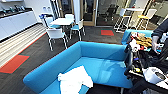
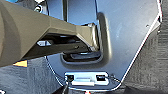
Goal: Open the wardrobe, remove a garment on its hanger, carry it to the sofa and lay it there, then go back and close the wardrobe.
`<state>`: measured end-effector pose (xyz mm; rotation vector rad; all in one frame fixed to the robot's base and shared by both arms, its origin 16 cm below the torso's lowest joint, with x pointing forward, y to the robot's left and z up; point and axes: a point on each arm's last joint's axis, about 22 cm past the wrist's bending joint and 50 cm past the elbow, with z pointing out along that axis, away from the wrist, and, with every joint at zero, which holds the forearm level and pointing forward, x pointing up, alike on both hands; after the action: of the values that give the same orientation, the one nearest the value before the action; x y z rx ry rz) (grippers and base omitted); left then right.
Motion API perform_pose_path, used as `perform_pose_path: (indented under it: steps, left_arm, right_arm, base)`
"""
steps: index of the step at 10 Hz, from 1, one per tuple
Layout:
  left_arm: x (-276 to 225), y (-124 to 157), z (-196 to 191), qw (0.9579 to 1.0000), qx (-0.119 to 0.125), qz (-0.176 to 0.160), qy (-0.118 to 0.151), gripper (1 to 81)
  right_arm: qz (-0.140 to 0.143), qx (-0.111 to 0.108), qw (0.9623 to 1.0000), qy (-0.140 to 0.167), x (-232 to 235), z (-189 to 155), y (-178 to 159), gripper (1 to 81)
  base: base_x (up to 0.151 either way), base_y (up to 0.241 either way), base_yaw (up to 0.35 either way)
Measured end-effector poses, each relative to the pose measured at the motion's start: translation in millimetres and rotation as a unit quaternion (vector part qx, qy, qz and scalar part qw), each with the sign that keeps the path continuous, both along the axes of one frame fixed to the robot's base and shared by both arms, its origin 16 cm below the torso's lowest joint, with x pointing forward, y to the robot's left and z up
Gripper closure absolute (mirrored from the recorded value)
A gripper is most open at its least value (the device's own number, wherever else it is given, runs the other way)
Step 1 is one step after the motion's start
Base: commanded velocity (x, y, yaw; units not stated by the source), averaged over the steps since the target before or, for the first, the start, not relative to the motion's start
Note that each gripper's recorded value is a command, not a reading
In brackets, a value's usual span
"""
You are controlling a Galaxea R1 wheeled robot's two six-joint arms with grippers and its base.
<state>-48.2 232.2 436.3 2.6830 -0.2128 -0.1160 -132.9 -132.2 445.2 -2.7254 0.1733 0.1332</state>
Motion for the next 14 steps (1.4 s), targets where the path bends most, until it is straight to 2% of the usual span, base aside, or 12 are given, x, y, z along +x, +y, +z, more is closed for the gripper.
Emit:
perform_pose_path:
  steps: [2, 6, 10, 13, 14]
  left_arm:
    - [-7.3, -15.1, 1.9, 0.9999, -0.01, 0.001, 0.003, 1.0]
    - [-2.6, -26.8, 2.0, 0.9998, -0.018, 0.002, -0.002, 1.0]
    - [30.3, -39.5, 0.2, 0.9988, -0.016, 0.0, -0.047, 1.0]
    - [55.4, -31.5, -5.5, 0.9966, 0.008, -0.003, -0.082, 1.0]
    - [56.2, -38.3, -5.8, 0.9964, 0.006, -0.003, -0.085, 1.0]
  right_arm:
    - [0.004, -0.013, 0.9999, 0.0, -1.3, -3.9, -5.3, 1.0]
    - [0.002, -0.012, 0.9999, -0.002, 0.6, -4.5, 1.2, 1.0]
    - [0.003, -0.013, 0.9987, -0.048, 36.9, -10.7, 1.0, 1.0]
    - [0.003, -0.012, 0.9967, -0.08, 59.4, -12.7, 1.8, 1.0]
    - [0.004, -0.011, 0.9966, -0.081, 60.3, -12.7, 2.7, 1.0]
  base:
    - [0.0, 0.0, 0.0]
    - [0.0, 0.0, 0.0]
    - [0.0, 0.0, 0.0]
    - [0.0, 0.0, 0.0]
    - [0.0, 0.0, 0.0]
